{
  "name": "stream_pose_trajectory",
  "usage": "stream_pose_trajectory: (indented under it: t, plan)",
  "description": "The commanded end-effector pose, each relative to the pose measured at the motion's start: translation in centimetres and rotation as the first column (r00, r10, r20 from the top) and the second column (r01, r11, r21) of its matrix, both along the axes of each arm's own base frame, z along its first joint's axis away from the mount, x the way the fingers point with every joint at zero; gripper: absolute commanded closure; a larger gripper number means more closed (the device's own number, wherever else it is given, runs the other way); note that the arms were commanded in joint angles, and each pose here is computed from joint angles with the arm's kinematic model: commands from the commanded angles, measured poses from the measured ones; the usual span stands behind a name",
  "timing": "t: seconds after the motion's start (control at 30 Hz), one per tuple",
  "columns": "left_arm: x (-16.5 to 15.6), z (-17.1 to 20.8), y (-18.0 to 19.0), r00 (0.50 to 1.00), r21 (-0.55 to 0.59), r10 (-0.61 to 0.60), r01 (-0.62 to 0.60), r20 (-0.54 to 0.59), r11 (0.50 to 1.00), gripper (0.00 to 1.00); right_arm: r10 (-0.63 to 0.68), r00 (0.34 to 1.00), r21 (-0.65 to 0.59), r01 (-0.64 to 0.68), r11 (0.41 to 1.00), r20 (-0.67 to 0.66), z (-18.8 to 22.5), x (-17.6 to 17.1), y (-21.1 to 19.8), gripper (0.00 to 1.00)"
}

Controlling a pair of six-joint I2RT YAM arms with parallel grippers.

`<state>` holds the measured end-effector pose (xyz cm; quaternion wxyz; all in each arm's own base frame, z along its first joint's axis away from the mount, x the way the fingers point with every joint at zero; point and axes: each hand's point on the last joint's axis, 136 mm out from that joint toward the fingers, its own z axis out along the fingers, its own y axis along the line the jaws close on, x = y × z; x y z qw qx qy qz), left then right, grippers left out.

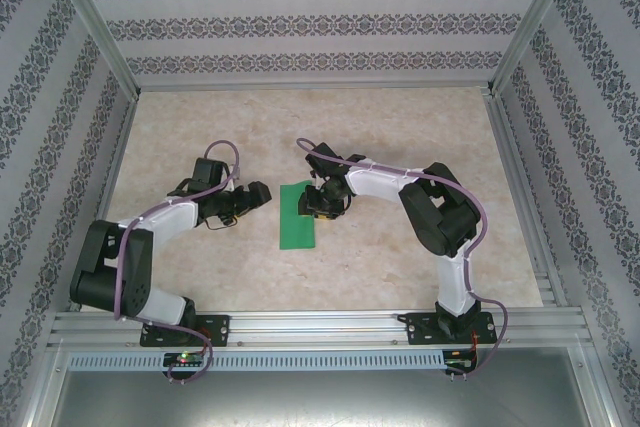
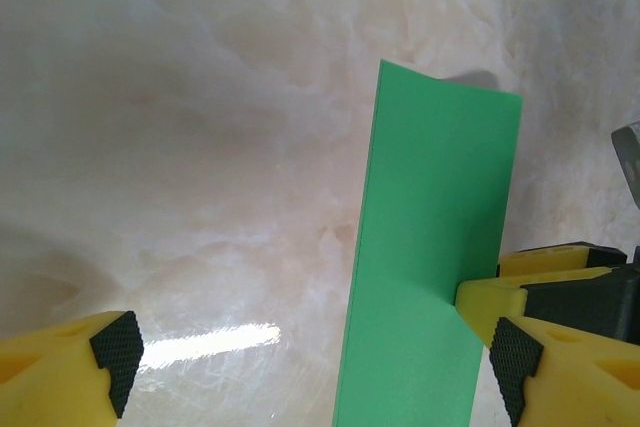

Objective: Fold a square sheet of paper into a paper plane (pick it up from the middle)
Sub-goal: First fold in half a square sheet of paper at the center of the table, then hold the square sheet of paper at the center of the table.

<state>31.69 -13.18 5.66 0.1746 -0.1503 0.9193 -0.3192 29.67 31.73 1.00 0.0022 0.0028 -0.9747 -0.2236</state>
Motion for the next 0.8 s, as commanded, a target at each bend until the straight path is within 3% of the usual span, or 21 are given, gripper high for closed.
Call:
stream_pose_trajectory:
  t: [0.0, 0.13, 0.4, 0.77]
  plan:
    - [1.1, 0.9, -0.6, 1.0, -0.051, -0.006, 0.008, 0.023, 0.999, 0.08, 0.002, 0.995, -0.275, -0.03, 0.961, -0.101, -8.4, -3.2, -5.1, 0.56]
    - [1.2, 0.9, -1.1, 1.0, -0.064, -0.019, 0.02, 0.02, 0.998, 0.1, -0.003, 0.995, -0.282, -0.026, 0.959, -0.105, -8.7, -3.3, -5.3, 0.55]
    - [1.4, 0.9, -3.2, 0.999, -0.148, -0.046, 0.046, -0.001, 0.988, 0.28, -0.011, 0.993, -0.292, -0.024, 0.956, -0.119, -9.0, -3.4, -5.3, 0.56]
    - [1.0, 0.5, -6.2, 0.99, -0.171, -0.143, 0.139, -0.009, 0.975, 0.55, -0.022, 0.99, -0.304, -0.021, 0.952, -0.136, -9.4, -3.7, -5.3, 0.53]
